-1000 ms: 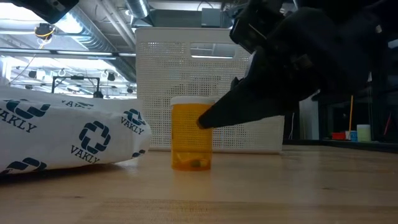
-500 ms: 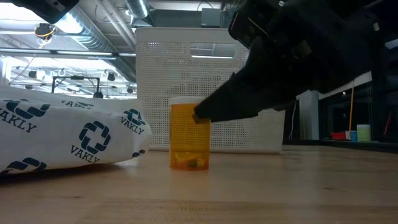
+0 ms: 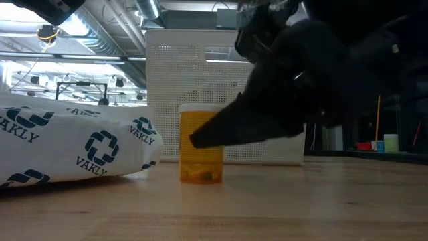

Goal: Pick & place medical supplies in basket/bin
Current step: Put the orange pill bottle into the white bin

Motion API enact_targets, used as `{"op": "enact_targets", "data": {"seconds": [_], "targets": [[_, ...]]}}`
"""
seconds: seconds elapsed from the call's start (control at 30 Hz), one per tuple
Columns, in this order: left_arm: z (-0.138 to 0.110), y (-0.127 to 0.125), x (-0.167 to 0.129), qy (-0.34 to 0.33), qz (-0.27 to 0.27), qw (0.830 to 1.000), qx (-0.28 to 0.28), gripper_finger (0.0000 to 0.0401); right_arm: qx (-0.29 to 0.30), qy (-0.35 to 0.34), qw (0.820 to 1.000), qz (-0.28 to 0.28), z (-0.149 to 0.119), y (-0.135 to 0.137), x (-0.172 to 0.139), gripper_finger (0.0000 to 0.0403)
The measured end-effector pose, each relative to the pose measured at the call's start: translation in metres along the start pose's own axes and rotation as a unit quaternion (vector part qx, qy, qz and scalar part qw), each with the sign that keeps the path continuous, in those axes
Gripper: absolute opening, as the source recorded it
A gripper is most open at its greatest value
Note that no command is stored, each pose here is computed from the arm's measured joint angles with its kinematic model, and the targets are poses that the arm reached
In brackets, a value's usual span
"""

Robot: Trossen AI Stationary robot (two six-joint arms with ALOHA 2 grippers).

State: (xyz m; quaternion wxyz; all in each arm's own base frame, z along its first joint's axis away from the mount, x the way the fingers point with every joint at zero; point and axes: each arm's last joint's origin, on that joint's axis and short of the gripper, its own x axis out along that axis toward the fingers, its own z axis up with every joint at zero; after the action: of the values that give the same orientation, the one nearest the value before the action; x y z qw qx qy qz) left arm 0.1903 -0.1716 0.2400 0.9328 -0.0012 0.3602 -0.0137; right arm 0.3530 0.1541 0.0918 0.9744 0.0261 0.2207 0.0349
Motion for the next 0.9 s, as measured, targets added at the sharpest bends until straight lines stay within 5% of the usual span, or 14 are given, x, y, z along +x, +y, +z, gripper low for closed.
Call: {"op": "enact_targets", "data": {"seconds": [0.9], "targets": [[0.0,0.0,0.0,0.001,0.0,1.0,0.0,0.0004,0.006,-0.032,0.999,0.021,0.015,-0.001,0.0,0.0182]]}}
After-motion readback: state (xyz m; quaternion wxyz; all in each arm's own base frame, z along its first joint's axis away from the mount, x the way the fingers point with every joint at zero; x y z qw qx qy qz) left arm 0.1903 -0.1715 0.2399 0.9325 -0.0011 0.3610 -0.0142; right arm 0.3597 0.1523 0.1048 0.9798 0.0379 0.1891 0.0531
